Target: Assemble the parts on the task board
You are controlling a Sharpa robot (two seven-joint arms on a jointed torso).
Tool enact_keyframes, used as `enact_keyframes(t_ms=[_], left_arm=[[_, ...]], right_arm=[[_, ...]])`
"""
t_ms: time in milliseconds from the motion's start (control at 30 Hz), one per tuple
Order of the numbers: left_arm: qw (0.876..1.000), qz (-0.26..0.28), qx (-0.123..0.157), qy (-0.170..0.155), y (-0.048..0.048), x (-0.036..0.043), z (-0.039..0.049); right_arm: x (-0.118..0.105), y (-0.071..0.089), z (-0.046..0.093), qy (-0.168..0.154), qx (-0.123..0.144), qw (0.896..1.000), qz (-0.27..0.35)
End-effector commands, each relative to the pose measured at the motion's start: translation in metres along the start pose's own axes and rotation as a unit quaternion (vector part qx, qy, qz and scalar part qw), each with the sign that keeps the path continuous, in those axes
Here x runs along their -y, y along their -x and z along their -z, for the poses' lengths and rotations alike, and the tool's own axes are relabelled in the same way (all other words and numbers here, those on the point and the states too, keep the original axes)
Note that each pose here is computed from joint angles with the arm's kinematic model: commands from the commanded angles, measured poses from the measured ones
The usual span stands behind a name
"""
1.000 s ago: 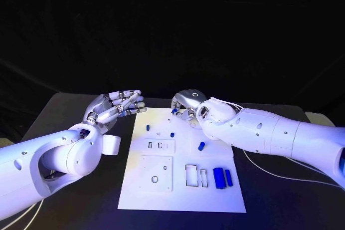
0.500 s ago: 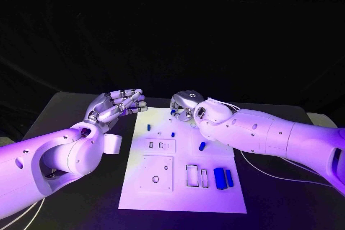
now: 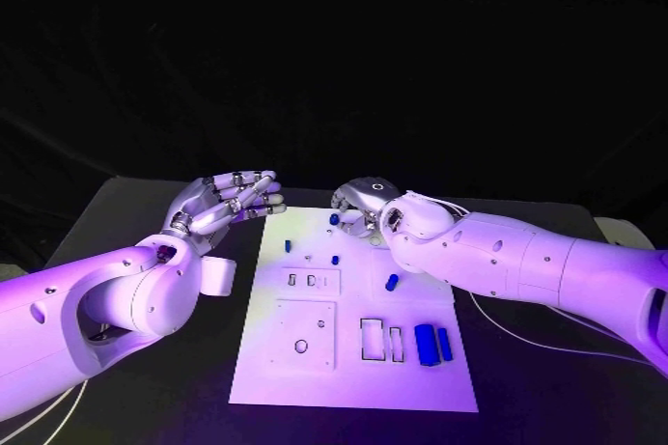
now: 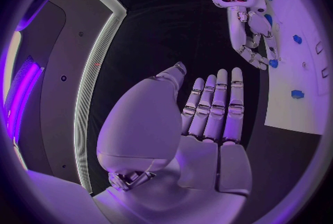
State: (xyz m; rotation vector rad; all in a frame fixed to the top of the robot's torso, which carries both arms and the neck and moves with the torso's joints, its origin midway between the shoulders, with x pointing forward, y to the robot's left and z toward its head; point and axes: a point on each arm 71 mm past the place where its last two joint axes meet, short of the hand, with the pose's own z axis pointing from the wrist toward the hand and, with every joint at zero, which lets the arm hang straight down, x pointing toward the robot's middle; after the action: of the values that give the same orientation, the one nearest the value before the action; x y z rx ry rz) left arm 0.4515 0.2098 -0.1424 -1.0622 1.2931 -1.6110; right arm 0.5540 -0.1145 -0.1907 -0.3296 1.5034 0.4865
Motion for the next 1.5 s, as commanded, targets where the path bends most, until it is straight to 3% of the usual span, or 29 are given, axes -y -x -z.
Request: enact_keyframes(t_ms=[33,233,367,467,633,867,1500], left_arm=[[1.0,0.002,-0.008,-0.004,-0.0011,0.0017,-0.0003],[1.0,0.0,-0.005,-0.004,0.0016,0.002,0.0003],[1.0,0.001,-0.006,-0.005,0.0031,0.0025,0.0009],[1.0,0.001,-0.007,-0.006,0.0033,0.0027,0.0012],[1.0,0.002,-0.008,-0.006,0.0033,0.0026,0.0009],[1.0,0.002,-0.008,-0.006,0.0032,0.0022,0.0002],[1.0,0.001,-0.006,-0.005,0.0041,0.0015,-0.0006]], right_arm=[[0.005,0.005,0.008,-0.004,0.015,1.0,0.004],[0.02,0.022,0.031,-0.01,0.041,0.999,-0.026],[0.045,0.041,0.052,-0.039,0.047,0.994,-0.089],[0.065,0.049,0.065,-0.068,0.024,0.989,-0.126],[0.089,0.047,0.077,-0.108,-0.036,0.983,-0.146],[0.101,0.04,0.08,-0.132,-0.065,0.979,-0.138],[0.091,0.02,0.07,-0.128,-0.086,0.98,-0.124]])
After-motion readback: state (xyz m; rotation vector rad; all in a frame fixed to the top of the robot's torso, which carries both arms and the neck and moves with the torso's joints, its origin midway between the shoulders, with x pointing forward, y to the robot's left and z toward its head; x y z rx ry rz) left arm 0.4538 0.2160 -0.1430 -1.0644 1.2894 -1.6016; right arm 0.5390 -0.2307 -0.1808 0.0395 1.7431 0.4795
